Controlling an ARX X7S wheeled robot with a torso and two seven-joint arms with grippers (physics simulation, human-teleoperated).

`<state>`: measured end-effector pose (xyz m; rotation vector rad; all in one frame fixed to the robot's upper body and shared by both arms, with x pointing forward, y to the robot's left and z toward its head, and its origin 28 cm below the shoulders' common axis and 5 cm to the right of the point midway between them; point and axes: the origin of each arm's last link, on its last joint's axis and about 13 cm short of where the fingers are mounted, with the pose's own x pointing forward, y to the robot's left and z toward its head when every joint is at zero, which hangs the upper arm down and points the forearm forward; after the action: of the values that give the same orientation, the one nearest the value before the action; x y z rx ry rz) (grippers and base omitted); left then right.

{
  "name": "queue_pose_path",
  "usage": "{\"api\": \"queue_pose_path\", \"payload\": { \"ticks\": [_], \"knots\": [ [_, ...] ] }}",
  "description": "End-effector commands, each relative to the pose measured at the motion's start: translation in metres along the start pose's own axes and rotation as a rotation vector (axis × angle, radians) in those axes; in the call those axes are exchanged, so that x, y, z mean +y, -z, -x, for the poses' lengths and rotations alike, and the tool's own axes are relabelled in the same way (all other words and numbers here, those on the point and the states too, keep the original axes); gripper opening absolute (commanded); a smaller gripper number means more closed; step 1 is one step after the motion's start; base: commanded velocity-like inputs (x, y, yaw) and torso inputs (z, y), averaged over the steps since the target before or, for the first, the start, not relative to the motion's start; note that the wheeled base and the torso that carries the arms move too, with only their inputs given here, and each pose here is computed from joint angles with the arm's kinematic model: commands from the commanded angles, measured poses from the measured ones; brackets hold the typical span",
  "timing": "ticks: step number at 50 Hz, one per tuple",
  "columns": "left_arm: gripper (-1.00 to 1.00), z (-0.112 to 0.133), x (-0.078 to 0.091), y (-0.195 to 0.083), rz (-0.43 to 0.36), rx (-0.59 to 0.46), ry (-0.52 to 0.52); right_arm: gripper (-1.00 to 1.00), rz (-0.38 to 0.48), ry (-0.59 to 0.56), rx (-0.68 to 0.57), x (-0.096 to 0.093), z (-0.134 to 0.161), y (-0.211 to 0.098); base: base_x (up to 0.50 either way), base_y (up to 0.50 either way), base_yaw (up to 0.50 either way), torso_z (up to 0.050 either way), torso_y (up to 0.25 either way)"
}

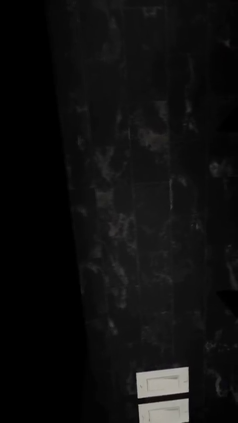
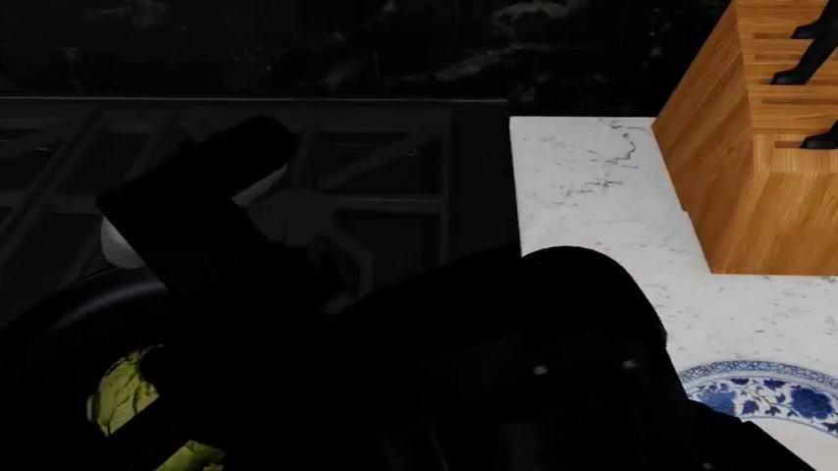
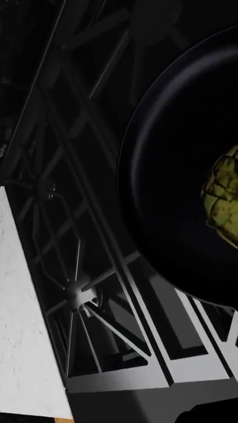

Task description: Pick the artichoke from the pan and place it on the plate.

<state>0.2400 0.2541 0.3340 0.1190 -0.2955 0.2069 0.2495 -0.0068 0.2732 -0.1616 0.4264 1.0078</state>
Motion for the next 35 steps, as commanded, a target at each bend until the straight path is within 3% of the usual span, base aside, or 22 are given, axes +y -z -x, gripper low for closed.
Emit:
{"api": "queue_pose_path", "payload": {
  "ticks": [1, 35],
  "knots": [
    [1.0, -0.01, -0.002, 0.006, -0.01, 0.028, 0.011, 1.0, 0.003, -0.002, -0.046, -0.003, -0.005, -0.006, 0.0, 0.0, 0.0, 0.0, 0.0],
    [1.0, -0.011, 0.003, 0.019, 0.015, 0.042, 0.004, 1.0, 0.009, -0.012, 0.035, -0.007, -0.026, 0.006, 0.0, 0.0, 0.0, 0.0, 0.0]
  ]
}}
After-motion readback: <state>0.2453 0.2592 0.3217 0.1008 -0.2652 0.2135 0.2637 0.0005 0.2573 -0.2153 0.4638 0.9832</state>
